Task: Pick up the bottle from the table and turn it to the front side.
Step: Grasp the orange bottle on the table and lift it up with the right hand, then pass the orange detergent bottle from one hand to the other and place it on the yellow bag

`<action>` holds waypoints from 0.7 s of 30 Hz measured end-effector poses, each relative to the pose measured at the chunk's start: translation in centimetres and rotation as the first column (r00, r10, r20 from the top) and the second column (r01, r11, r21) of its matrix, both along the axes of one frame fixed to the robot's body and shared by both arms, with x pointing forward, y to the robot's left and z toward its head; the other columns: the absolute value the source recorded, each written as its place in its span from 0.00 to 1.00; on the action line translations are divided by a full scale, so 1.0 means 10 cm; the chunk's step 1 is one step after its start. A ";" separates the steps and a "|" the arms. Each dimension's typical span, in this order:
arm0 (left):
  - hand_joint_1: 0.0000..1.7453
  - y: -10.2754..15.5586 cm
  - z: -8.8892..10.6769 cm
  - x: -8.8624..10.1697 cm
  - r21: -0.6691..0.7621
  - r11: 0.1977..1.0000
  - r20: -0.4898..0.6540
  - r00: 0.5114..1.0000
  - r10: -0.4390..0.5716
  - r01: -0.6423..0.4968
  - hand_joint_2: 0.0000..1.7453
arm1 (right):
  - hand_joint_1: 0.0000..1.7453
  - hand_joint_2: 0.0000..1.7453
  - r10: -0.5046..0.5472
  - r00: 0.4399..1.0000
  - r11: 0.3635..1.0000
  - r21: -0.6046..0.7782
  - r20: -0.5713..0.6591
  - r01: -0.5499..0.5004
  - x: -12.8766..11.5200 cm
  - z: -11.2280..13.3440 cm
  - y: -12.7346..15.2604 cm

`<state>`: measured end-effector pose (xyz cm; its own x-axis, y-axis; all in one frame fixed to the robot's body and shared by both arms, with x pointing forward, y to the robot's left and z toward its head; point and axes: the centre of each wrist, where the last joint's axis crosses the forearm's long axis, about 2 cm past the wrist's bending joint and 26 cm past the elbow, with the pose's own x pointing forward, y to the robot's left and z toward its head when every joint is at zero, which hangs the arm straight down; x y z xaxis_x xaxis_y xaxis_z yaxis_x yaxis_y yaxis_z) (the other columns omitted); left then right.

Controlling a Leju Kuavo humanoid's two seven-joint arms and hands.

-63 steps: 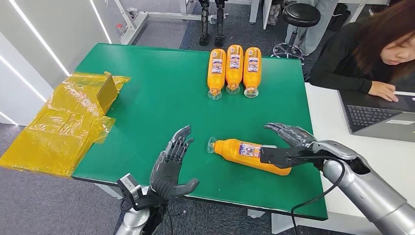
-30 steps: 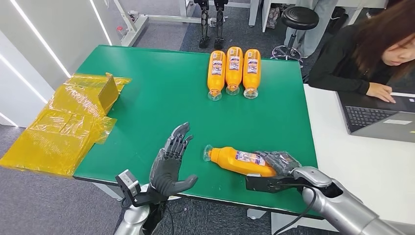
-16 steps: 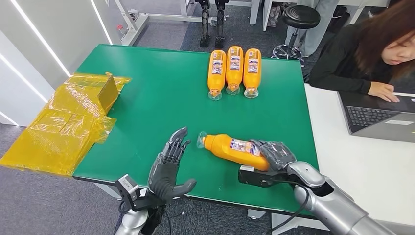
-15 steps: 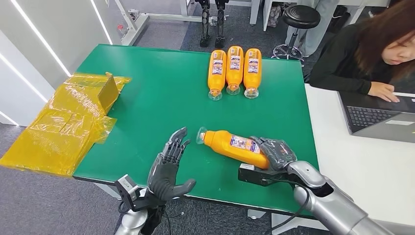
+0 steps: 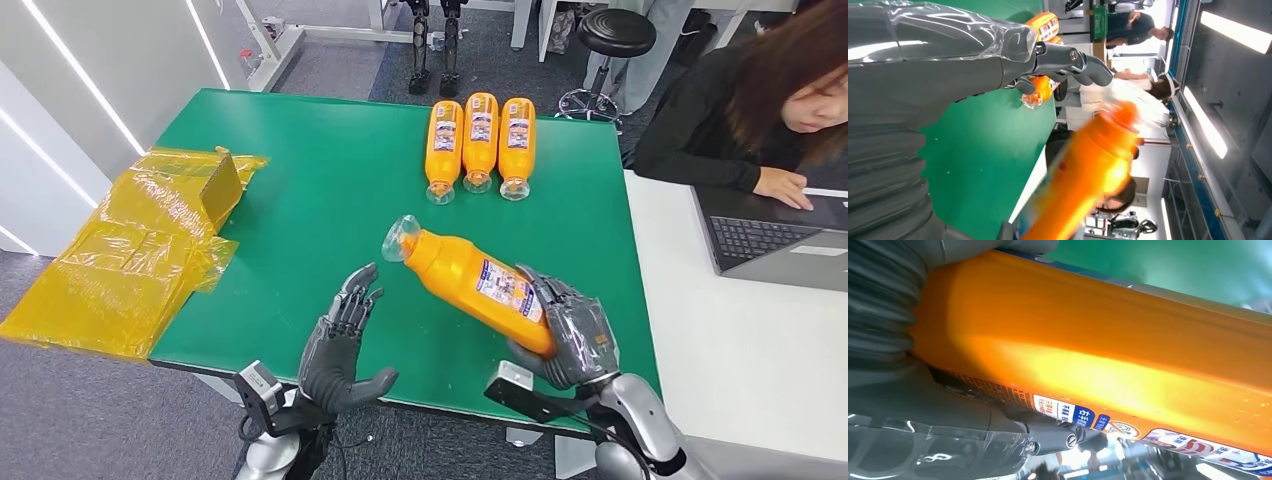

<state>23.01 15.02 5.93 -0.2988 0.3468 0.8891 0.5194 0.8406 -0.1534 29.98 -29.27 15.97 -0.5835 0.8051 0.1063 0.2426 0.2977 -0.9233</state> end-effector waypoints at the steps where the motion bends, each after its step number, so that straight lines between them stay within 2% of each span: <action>1: 0.00 0.00 0.00 0.00 0.000 1.000 -0.001 1.000 0.000 0.000 1.00 | 1.00 1.00 0.008 1.000 1.000 0.014 0.017 -0.009 -0.05 -0.02 0.02; 10: 0.00 -0.02 0.03 0.02 -0.063 0.998 -0.006 1.000 -0.030 0.029 1.00 | 1.00 1.00 0.047 0.998 0.994 0.093 0.029 -0.050 -0.46 -0.30 0.24; 16: 0.00 -0.04 0.10 0.05 -0.239 0.963 -0.040 0.989 -0.141 0.127 1.00 | 1.00 1.00 0.064 0.998 0.991 0.114 -0.006 -0.063 -0.63 -0.42 0.49; 21: 0.00 -0.03 0.23 0.10 -0.305 0.935 -0.018 0.981 -0.194 0.180 1.00 | 1.00 1.00 0.075 0.996 0.990 0.125 -0.043 -0.069 -0.79 -0.52 0.61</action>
<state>24.05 14.70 8.25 -0.1632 0.6452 0.7464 0.6490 0.6400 -0.4113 22.07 -23.17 10.77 -0.6311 0.7403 0.2315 0.1728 0.4252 -0.8884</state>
